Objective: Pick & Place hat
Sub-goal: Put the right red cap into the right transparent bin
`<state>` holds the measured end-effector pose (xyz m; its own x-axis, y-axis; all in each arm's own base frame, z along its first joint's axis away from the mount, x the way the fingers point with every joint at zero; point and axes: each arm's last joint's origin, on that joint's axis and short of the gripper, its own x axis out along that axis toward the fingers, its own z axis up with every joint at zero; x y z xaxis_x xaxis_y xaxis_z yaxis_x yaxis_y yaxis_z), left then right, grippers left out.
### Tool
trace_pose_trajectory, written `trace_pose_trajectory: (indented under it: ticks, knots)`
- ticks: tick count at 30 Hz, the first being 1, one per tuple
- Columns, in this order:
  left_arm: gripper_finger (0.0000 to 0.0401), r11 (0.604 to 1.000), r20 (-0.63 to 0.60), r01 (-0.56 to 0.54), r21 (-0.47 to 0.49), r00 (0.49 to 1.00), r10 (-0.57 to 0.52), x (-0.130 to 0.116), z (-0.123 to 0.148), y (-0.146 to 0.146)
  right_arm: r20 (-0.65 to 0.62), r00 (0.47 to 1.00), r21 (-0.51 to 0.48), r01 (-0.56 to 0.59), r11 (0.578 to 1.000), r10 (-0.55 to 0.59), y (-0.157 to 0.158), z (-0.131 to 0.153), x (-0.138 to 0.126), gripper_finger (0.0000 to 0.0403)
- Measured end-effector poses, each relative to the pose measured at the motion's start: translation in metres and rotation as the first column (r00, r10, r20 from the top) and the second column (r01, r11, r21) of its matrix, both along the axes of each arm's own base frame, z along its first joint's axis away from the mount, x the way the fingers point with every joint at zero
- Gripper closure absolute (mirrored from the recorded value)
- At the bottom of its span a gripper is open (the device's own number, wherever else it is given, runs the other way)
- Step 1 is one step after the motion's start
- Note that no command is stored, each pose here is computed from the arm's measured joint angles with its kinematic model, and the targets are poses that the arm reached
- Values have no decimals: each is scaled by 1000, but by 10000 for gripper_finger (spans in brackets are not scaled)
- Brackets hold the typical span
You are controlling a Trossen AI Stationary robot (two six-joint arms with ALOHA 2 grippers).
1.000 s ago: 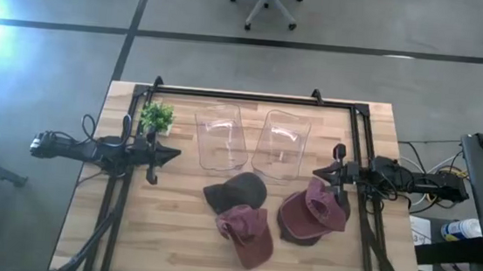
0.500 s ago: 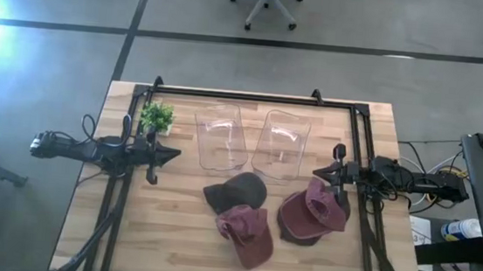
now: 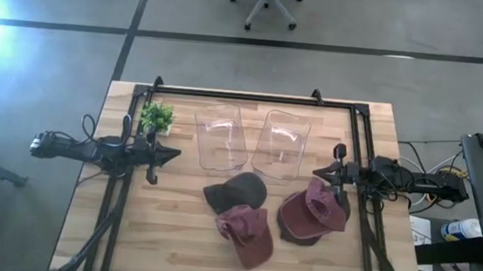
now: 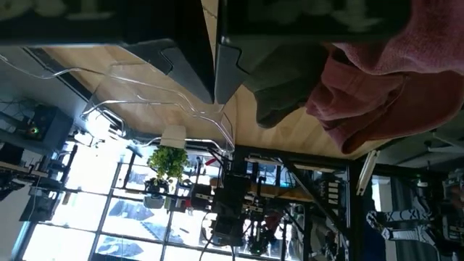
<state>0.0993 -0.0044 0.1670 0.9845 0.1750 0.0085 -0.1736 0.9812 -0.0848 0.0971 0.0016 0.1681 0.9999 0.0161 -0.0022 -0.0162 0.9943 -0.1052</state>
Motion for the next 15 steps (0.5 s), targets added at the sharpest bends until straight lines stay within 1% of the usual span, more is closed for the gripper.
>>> trace_pose_trajectory:
  ticks: [2,4,6,8,10,12,14,15]
  knots:
    - [401,1000,-1,0,6,1000,0,0,0,0,0,1000,-1,0,1000,0,0,0,0,394]
    - [401,997,-13,-2,75,1000,3,0,0,0,1,1000,-4,6,1000,-6,0,0,0,394]
    - [401,988,-21,-2,152,1000,5,0,1,0,1,1000,78,20,997,-20,-1,0,0,394]
    - [401,988,-6,-9,156,1000,10,0,2,0,2,1000,225,28,974,-29,-1,1,0,394]
    - [401,997,79,-13,79,997,6,-1,9,0,10,1000,366,24,930,-29,-1,1,0,394]
    - [401,999,160,1,-39,987,5,-1,15,0,38,999,490,6,872,-28,-1,4,0,394]
    - [401,982,233,39,-185,972,5,-2,20,0,99,995,607,-37,794,-29,-1,10,0,394]
    - [401,961,277,69,-266,961,8,-3,23,0,134,990,665,-63,744,-37,-1,14,-1,394]
